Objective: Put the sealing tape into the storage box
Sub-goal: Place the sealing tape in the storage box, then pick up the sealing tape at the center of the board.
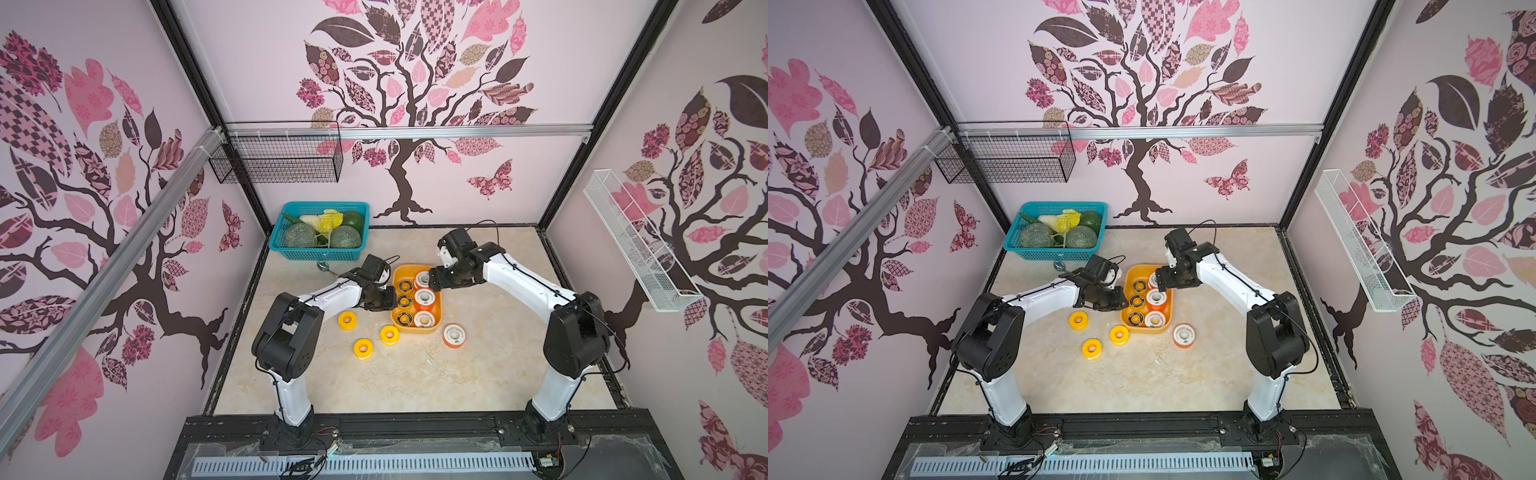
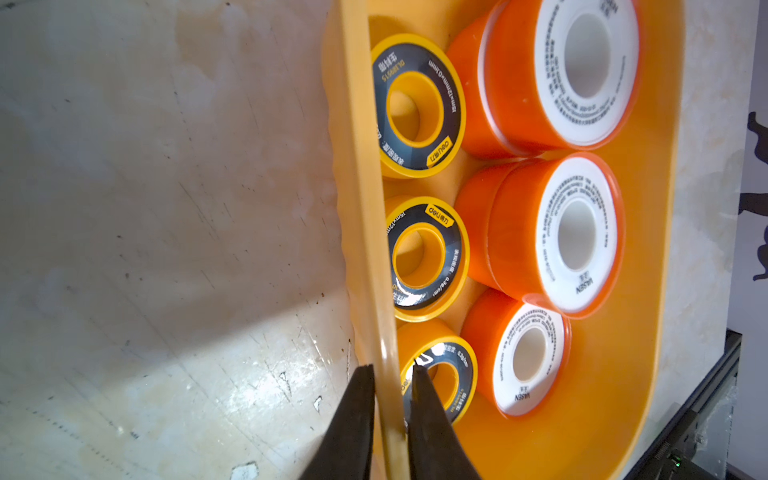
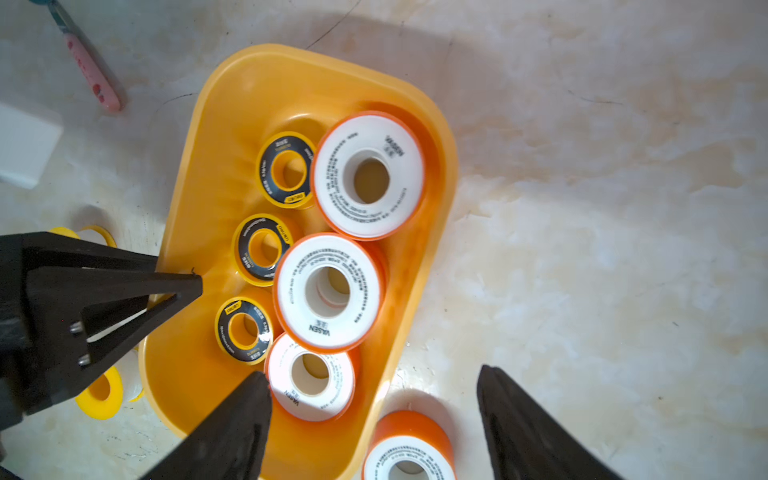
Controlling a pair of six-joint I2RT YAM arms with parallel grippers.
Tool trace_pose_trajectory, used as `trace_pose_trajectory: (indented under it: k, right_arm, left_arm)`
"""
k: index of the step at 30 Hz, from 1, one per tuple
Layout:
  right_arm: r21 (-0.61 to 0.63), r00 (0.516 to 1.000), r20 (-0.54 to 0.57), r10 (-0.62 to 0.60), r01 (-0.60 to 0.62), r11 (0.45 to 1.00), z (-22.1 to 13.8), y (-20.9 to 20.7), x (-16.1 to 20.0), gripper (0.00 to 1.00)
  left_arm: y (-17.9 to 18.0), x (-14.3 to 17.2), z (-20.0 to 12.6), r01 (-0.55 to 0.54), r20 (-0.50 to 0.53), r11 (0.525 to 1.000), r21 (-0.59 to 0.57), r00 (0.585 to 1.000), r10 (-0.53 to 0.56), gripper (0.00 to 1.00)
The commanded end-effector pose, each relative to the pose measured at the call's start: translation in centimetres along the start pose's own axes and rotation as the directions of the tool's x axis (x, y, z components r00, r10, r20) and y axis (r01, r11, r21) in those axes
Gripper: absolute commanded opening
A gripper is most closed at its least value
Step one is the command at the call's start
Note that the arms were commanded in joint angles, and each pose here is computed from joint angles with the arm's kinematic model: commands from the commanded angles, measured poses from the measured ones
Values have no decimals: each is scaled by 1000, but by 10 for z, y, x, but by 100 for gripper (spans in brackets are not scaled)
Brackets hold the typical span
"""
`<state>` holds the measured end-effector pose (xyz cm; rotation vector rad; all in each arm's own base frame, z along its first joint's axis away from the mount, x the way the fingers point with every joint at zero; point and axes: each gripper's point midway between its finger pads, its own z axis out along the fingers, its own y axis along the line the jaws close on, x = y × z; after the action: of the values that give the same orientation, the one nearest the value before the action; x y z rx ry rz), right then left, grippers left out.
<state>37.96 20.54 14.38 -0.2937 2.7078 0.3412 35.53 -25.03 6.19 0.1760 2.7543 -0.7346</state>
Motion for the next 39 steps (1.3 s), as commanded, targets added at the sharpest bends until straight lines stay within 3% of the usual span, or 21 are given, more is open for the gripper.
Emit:
trace_pose_trajectory:
  k: [1,15,21,39]
  right_arm:
    - [-19,1000,7,18,-18,1000,-10,-5,8,82]
    - [-17,995,-100,22,-23,1000,-26,-18,102,82]
    - [27,990,-141,14,-11,1000,-17,-11,141,87]
    - [119,981,-190,-37,61,991,24,-14,158,92]
  left_arm:
    - [-20,-6,-4,-39,6,997,65,999,39,20]
    - [-21,-7,-10,-64,10,996,56,998,64,22]
    - [-20,-7,-9,-58,13,997,51,998,57,22]
    - [-17,-6,-8,-54,6,998,41,999,54,21]
